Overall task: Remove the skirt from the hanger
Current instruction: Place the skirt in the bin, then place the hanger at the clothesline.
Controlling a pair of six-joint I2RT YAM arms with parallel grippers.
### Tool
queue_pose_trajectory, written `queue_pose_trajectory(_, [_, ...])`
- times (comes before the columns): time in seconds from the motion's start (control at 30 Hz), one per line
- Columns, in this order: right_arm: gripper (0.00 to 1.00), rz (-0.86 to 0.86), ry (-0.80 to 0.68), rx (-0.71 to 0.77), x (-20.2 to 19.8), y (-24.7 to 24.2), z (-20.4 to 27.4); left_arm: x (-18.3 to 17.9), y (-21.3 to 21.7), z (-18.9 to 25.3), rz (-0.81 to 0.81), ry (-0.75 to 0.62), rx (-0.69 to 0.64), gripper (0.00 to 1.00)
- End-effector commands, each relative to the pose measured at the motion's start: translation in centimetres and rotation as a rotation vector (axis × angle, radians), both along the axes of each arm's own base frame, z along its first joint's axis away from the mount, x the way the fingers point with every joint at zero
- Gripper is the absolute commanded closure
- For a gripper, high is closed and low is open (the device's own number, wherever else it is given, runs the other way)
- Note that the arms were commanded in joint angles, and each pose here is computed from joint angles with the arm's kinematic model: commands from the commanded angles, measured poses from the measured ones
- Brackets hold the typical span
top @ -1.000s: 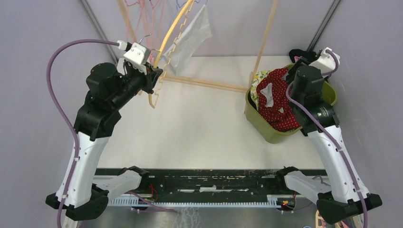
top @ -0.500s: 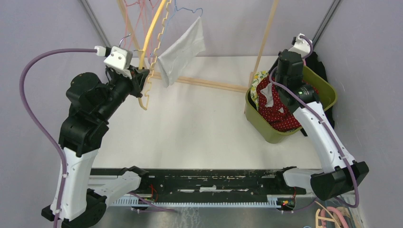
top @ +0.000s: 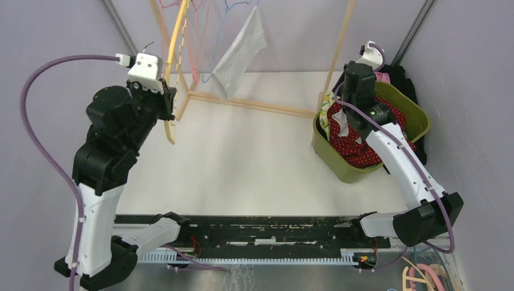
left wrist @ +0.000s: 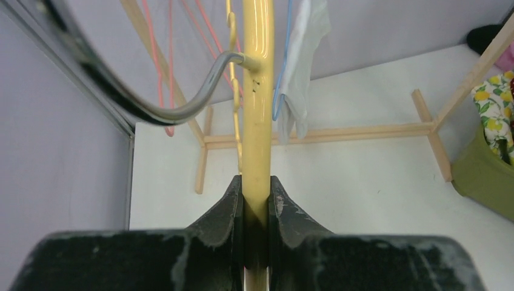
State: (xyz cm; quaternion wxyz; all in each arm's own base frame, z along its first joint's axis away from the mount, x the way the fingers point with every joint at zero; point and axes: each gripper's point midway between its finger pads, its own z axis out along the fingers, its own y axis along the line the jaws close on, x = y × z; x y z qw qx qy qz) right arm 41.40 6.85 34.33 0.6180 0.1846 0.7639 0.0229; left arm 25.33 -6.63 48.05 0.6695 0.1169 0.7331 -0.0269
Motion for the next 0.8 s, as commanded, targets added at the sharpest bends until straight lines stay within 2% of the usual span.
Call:
queue_pose_trajectory(0.0, [0.80,-0.002,-0.128,0.038,0.6,0.2,4.4,1.9,-1.4,-0.2,-0.027,0.018,-0.001,0.97])
queue_pose_trajectory(0.37, [0.80,-0.012,-0.127,0.041,1.0,0.2,3.5,4.3,-3.3,-0.6,-0.058,0.063,-0.029,0.97])
queue_pose_trajectory(0.53, [0.79,-0.010,-0.149,0.044,1.6,0.5,4.2,6.7,-4.2,0.8,-0.052,0.051,-0.024,0.97])
queue_pose_trajectory(0.77, [0.79,-0.017,-0.201,0.054,2.5,0.6,6.0,10.7,-6.1,-0.8,-0.056,0.107,-0.001,0.97])
